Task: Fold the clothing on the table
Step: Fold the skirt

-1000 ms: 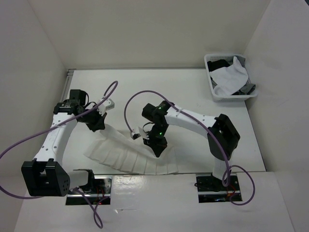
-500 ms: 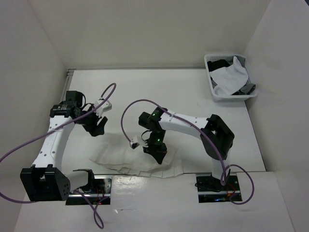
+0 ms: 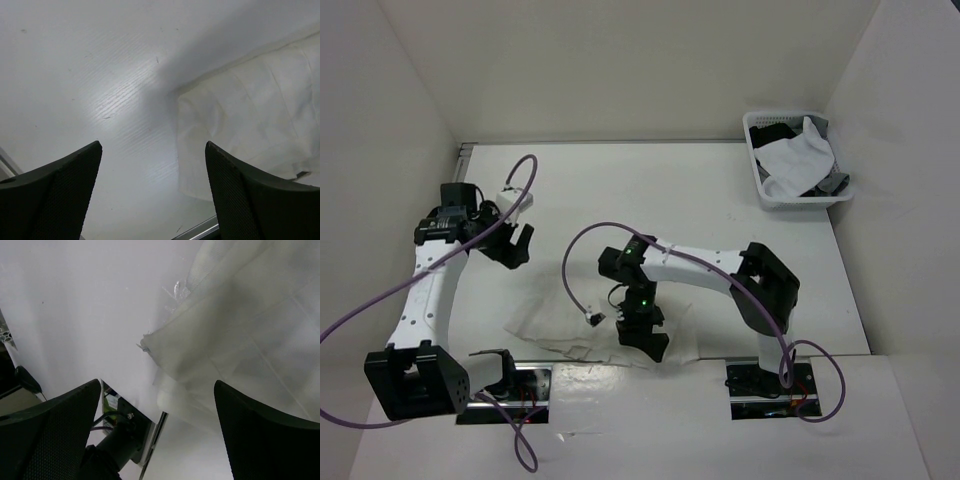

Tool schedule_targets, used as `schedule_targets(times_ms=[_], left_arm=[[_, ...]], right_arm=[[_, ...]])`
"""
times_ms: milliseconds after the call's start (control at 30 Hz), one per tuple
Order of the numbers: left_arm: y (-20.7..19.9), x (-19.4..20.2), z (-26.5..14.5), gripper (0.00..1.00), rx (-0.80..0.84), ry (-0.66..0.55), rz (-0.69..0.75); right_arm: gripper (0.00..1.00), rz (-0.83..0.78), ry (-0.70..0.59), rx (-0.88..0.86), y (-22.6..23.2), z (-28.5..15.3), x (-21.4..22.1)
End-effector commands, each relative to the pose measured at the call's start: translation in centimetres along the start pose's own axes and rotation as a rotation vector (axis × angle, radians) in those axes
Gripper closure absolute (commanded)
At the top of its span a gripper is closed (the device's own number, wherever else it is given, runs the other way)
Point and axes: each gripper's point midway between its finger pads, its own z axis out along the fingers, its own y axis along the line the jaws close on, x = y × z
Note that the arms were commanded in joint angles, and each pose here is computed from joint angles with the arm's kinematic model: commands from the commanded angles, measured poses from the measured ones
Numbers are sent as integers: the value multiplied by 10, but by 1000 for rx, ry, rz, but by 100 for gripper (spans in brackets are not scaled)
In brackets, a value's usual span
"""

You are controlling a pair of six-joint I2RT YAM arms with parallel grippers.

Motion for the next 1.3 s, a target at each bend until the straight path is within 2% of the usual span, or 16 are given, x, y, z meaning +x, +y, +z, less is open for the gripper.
schedule_targets(times_ms=[0, 200, 333, 400, 733, 867, 1033, 1100, 1267], left_arm=[[28, -27, -20, 9, -142, -106, -91], [54, -26, -30, 3, -273, -179, -293], [61, -12, -29, 2, -314, -195, -413], [62, -4, -27, 2, -328, -190, -447], [77, 9, -41, 1, -397, -227, -492], [77, 8, -41, 1, -388, -233, -487], [77, 8, -41, 1, -388, -233, -487], [77, 8, -41, 1, -388, -233, -487], [76, 7, -41, 1, -380, -237, -486]], right_arm=[[1, -16, -40, 42, 1, -19, -21], [1, 28, -159, 173, -27, -31, -62], [1, 130, -192, 296, -62, -26, -73], [1, 171, -181, 302, -69, -20, -72], [1, 325, -233, 412, -115, 9, -74], [1, 395, -192, 427, -129, 29, -60], [1, 415, -163, 569, -152, 22, -47], [1, 421, -149, 675, -165, 11, -41], [1, 397, -106, 784, -182, -17, -20]])
